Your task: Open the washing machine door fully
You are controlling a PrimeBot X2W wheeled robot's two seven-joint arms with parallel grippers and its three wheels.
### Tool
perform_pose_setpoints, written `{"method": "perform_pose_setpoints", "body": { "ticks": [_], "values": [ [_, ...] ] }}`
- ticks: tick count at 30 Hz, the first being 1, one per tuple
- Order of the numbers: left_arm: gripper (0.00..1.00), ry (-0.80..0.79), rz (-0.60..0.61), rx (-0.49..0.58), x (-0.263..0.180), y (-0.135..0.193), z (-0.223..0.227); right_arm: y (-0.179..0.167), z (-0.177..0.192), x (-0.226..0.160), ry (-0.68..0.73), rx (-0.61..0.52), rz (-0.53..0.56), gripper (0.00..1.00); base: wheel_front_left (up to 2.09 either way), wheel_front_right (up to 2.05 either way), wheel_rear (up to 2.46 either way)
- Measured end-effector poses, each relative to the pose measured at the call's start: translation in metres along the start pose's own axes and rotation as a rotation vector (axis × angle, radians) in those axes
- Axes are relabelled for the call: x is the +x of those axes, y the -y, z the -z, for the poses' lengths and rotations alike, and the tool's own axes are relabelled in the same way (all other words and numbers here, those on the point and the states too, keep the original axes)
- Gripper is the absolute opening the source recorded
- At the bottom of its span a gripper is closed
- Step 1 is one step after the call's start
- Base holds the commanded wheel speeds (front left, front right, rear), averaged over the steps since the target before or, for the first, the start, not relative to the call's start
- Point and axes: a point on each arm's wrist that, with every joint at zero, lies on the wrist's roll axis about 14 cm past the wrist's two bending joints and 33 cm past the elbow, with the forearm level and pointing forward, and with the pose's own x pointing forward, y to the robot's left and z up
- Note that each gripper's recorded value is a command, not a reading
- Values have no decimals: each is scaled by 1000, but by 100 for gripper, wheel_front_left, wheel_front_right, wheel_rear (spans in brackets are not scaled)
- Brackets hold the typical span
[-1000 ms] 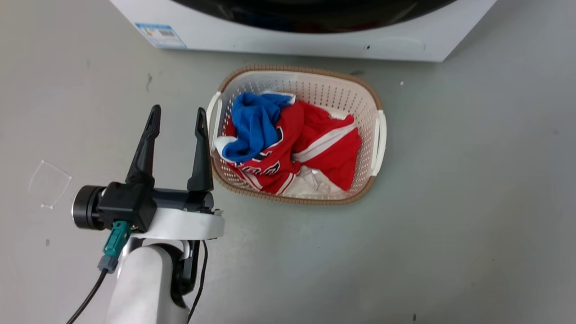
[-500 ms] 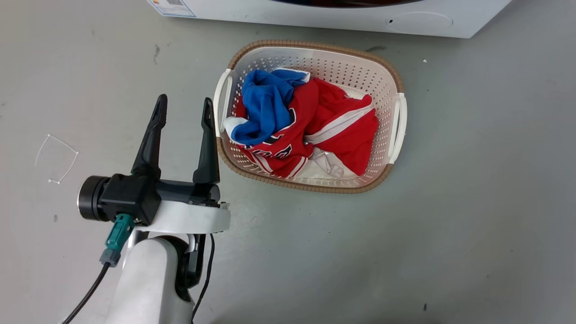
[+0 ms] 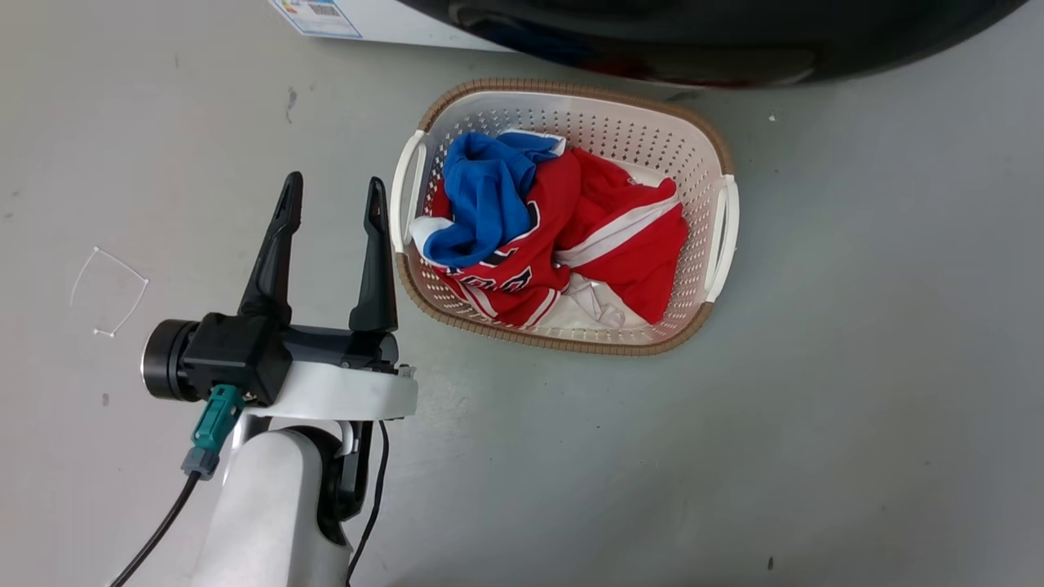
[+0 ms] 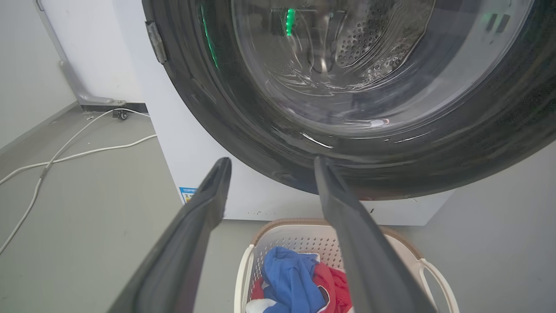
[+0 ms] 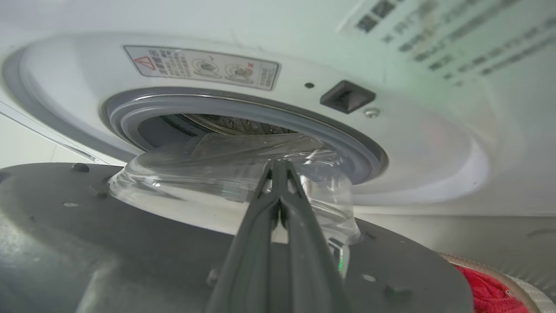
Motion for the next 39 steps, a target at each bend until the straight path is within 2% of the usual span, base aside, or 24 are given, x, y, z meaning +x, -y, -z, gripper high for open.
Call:
{"method": "perform_pose_setpoints", "body": {
  "ticks": [12, 26, 39],
  "values": [
    [100, 29, 5, 4, -11, 3, -18, -10, 46, -39, -126, 11, -11, 0, 0, 0, 0],
    [100, 57, 35, 5, -27, 14, -36, -39, 104, -90, -238, 49, -88, 0, 0, 0, 0],
    [100, 78, 22, 6, -54, 13, -52, -77, 187, -133, -410, 116, -184, 0, 0, 0, 0]
  ]
}}
